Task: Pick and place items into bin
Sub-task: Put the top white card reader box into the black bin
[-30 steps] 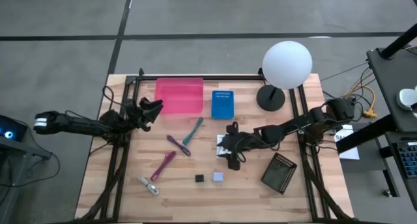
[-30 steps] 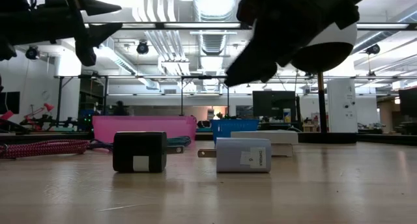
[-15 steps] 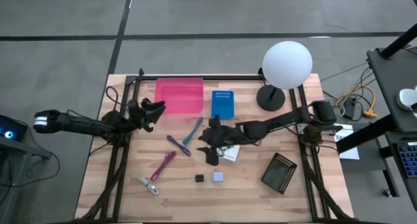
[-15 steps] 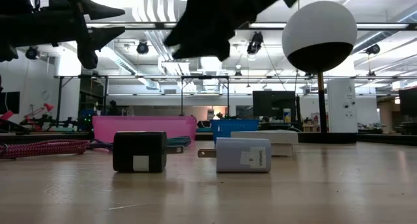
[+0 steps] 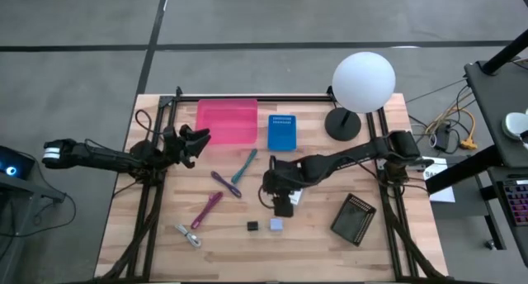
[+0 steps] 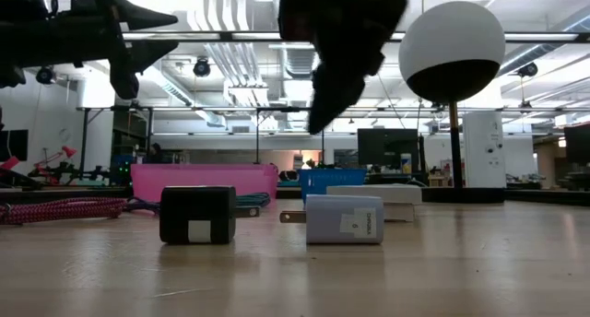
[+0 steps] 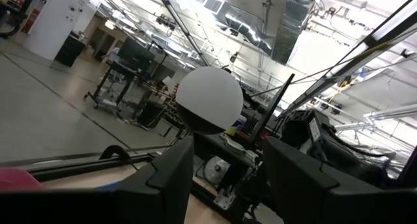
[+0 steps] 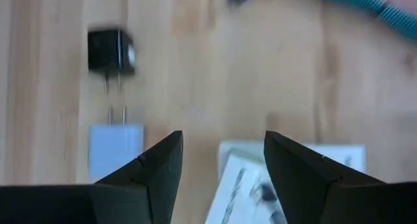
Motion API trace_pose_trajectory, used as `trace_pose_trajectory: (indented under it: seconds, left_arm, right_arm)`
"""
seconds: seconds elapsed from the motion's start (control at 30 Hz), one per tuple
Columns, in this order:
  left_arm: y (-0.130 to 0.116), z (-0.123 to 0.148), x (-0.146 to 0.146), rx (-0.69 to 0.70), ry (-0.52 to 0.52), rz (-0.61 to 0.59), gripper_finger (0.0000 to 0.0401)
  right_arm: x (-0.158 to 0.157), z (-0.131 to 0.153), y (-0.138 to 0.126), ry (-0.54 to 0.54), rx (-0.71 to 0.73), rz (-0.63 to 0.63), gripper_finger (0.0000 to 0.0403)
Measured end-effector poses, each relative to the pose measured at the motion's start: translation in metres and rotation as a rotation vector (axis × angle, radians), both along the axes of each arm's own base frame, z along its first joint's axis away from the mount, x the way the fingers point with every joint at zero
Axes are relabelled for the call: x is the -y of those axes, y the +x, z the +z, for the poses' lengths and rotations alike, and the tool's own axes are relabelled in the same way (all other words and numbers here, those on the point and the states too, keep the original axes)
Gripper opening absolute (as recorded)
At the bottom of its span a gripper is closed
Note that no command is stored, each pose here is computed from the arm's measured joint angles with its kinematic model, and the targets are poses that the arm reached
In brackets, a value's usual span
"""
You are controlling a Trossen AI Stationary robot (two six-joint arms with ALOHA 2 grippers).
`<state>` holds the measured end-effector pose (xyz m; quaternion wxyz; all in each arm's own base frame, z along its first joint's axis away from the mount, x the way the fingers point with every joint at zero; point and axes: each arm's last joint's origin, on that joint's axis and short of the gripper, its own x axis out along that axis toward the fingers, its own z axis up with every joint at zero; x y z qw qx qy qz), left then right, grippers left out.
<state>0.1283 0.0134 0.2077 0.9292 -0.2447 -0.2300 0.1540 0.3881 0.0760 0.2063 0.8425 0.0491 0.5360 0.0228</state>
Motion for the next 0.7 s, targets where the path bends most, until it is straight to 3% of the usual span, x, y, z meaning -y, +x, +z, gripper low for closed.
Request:
trace_pose_trajectory:
  seconds: [0.33, 0.7]
  left_arm:
    - [0.0, 0.0, 0.0, 0.0, 0.0, 0.0, 0.0169]
    - [0.0, 0.0, 0.0, -0.003, 0.002, -0.004, 0.0169]
  right_arm:
    - [-0.005, -0.034, 0.002, -0.023, -0.128, -0.005, 0.0201]
    - [-0.003, -0.036, -0.001, -0.071, -0.14, -0.017, 0.0201]
